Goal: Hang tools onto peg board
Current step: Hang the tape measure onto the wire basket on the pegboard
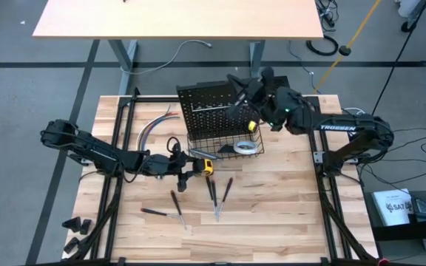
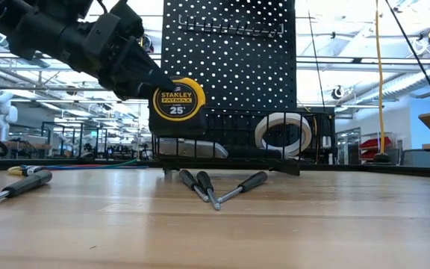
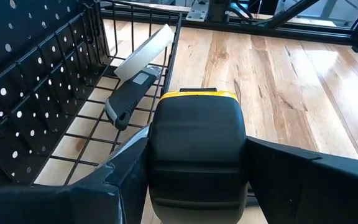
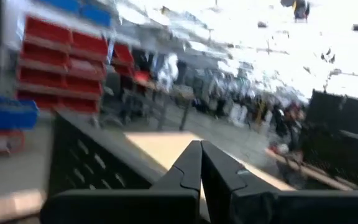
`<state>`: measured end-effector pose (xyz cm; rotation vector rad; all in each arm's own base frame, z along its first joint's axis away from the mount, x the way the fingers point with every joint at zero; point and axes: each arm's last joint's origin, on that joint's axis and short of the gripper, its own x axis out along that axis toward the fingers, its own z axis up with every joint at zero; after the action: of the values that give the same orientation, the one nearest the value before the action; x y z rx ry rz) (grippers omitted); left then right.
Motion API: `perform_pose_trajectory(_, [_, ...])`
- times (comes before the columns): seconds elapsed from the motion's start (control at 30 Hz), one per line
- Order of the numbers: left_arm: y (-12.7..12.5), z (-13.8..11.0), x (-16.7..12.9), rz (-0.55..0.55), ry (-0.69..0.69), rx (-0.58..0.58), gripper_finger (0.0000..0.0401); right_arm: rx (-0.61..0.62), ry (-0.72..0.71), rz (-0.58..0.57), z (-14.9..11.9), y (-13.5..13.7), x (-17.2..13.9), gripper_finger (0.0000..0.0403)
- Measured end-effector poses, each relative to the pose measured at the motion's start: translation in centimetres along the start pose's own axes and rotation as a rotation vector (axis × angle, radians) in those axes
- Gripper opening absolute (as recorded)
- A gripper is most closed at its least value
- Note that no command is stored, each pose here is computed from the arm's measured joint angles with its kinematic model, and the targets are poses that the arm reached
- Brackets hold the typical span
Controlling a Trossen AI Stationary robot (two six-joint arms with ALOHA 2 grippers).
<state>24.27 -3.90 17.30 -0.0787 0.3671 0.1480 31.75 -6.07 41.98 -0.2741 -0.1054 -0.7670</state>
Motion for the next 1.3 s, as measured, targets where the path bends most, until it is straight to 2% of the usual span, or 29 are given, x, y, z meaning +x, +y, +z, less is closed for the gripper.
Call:
perform_pose_trajectory(0.23, [0.0,-0.2,0.0,0.006,0.025,-0.011,0.0221,0.004,0.044,-0.023,-1.7,-0.2,1.7,0.0000])
perform_pose_trajectory(0.47, [0.7,-0.8,0.1,0.018,0.107,-0.050,0.0221,0.013,0.056,-0.029,-2.0,-0.2,1.8,0.0000])
perform_pose_trajectory(0.6, [1.1,-0.7,0.2,0.009,0.103,-0.062,0.0221,0.009,0.070,-0.046,-2.1,-0.2,1.8,0.0000])
perform_pose_trajectory(0.73, [1.5,0.0,0.5,-0.004,0.094,-0.058,0.0221,0.011,0.076,-0.060,-2.2,-0.2,1.8,0.0000])
perform_pose_trajectory(0.9, [2.0,1.0,0.9,-0.012,0.201,-0.054,0.0221,0.012,0.084,-0.068,-2.3,-0.3,1.8,0.0000])
perform_pose_trajectory(1.3, [1.9,1.8,1.0,-0.036,0.269,-0.046,0.0221,0.013,0.093,-0.083,-2.4,-0.3,1.8,0.0000])
